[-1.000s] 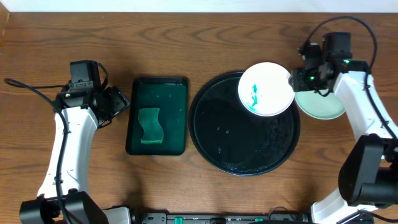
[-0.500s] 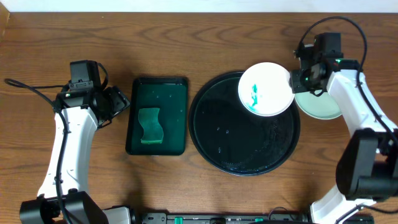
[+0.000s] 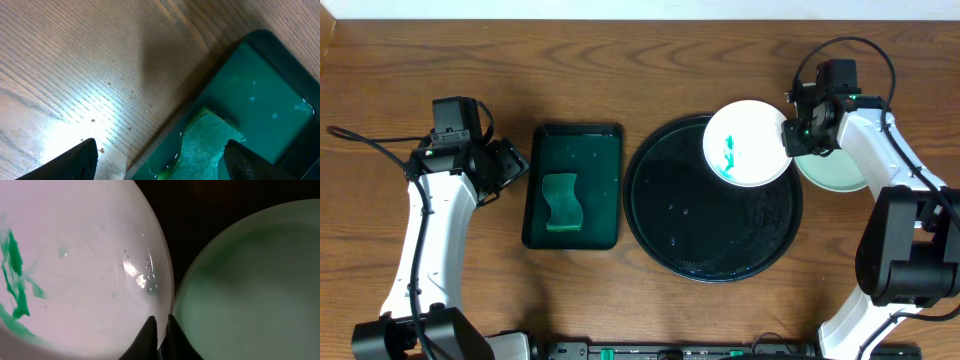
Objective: Clean dirty plates on tray and stack at the side
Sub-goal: 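Release the plate and move the right gripper to the white plate rim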
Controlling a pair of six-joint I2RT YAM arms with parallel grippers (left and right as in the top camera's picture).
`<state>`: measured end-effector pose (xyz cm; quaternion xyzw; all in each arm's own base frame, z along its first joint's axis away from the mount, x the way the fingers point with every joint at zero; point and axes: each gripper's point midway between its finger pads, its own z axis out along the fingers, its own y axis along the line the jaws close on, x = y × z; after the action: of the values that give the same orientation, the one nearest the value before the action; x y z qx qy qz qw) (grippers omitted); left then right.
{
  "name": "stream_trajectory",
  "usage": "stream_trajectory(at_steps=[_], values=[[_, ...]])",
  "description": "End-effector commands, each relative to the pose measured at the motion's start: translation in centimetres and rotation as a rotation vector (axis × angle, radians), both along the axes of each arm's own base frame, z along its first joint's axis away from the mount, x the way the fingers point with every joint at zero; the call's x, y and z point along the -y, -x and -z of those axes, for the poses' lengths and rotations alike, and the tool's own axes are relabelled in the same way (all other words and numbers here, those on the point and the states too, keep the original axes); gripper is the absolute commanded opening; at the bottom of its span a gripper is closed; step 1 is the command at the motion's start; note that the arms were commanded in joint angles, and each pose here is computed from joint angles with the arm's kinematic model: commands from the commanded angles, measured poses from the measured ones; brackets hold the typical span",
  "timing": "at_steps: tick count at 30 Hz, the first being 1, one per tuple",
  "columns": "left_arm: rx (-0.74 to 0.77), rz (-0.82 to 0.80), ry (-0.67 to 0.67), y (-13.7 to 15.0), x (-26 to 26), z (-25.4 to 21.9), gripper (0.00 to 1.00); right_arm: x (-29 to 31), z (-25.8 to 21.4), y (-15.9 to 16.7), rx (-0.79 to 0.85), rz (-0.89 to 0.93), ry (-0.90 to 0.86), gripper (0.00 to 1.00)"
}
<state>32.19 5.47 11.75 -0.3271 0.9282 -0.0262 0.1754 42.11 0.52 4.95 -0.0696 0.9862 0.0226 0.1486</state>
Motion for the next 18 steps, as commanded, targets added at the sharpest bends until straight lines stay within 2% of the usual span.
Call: stream_trajectory(at_steps=[1, 13, 18], values=[[0.016, -0.013, -0.013, -0.3, -0.4, -0.7, 0.81, -0.2, -0.1, -0.3, 0.003, 0.017, -0.002, 0.01], [0.016, -0.013, -0.013, -0.3, -0.4, -0.7, 0.81, -2.5, -0.1, 1.0, -0.056, 0.021, -0.141, 0.01], [0.016, -0.013, -0.013, -0.3, -0.4, -0.7, 0.81, -3.2, 0.2, 2.4, -0.124, 0.083, -0.182, 0.01]])
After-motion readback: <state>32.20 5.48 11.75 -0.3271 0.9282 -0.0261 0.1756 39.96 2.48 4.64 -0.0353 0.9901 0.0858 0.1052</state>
